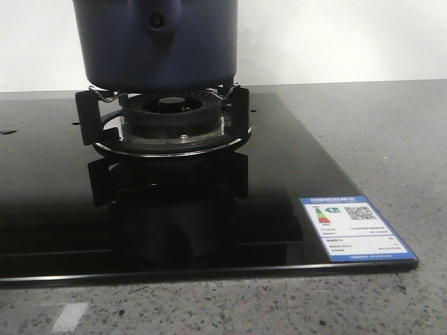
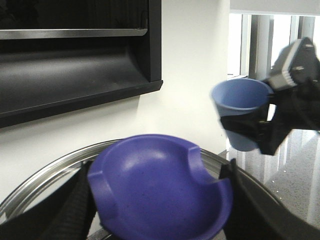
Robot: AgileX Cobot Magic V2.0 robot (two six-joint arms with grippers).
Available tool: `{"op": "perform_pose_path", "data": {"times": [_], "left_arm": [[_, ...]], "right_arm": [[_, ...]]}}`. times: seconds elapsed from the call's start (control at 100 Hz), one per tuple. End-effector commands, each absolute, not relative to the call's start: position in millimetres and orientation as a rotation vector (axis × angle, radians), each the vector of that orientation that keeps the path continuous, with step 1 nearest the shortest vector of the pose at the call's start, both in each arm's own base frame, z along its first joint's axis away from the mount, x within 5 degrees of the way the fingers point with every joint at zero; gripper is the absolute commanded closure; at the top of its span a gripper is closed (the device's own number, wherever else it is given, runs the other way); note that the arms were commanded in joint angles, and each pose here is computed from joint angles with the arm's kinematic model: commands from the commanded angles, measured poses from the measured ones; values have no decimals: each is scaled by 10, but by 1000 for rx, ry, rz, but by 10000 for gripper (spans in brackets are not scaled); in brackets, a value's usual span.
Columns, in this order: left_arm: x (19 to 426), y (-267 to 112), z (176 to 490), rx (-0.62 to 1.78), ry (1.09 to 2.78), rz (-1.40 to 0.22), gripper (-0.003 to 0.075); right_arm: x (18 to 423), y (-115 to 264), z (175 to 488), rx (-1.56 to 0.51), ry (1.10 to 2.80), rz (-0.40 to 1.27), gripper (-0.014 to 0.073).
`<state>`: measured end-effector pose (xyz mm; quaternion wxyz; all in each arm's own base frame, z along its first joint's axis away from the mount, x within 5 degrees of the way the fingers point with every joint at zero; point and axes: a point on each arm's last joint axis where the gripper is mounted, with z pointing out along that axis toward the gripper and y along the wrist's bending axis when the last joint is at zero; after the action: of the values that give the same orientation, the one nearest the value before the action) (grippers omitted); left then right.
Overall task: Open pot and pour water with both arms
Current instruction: 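Tilt the cup with the right gripper to pour water into the pot, then set the cup back on the counter and open the right gripper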
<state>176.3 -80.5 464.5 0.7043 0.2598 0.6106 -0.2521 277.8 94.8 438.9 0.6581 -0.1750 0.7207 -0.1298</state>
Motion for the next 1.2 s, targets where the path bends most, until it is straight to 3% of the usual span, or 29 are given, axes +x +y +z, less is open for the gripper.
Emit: {"op": "perform_pose_path", "data": {"times": [0.0,0.28,0.49,0.63,0.7,0.87,0.94,1.06,1.19], "left_arm": [[1723,-806,4775,528,1314,-610,425],[1847,-854,4686,553,1354,-642,425],[1939,-910,4603,593,1385,-686,425],[1959,-938,4575,615,1392,-717,425],[1961,-939,4574,616,1393,-718,425],[1961,-939,4574,616,1393,-718,425],[1961,-939,4574,616,1393,-718,425],[1960,-940,4573,617,1393,-719,425],[1968,-942,4568,617,1395,-720,425]], "right_arm": [[2563,762,4354,-374,1575,-191,357],[2279,566,3259,-499,1732,-1,357],[2223,593,2797,-560,1846,66,357],[2234,587,2762,-505,1874,95,351],[2236,585,2765,-471,1879,116,299],[2236,585,2766,-464,1880,120,6],[2236,585,2766,-464,1880,120,-73],[2230,583,2825,-461,1859,119,-57],[2162,569,3132,-442,1747,113,-56]]}}
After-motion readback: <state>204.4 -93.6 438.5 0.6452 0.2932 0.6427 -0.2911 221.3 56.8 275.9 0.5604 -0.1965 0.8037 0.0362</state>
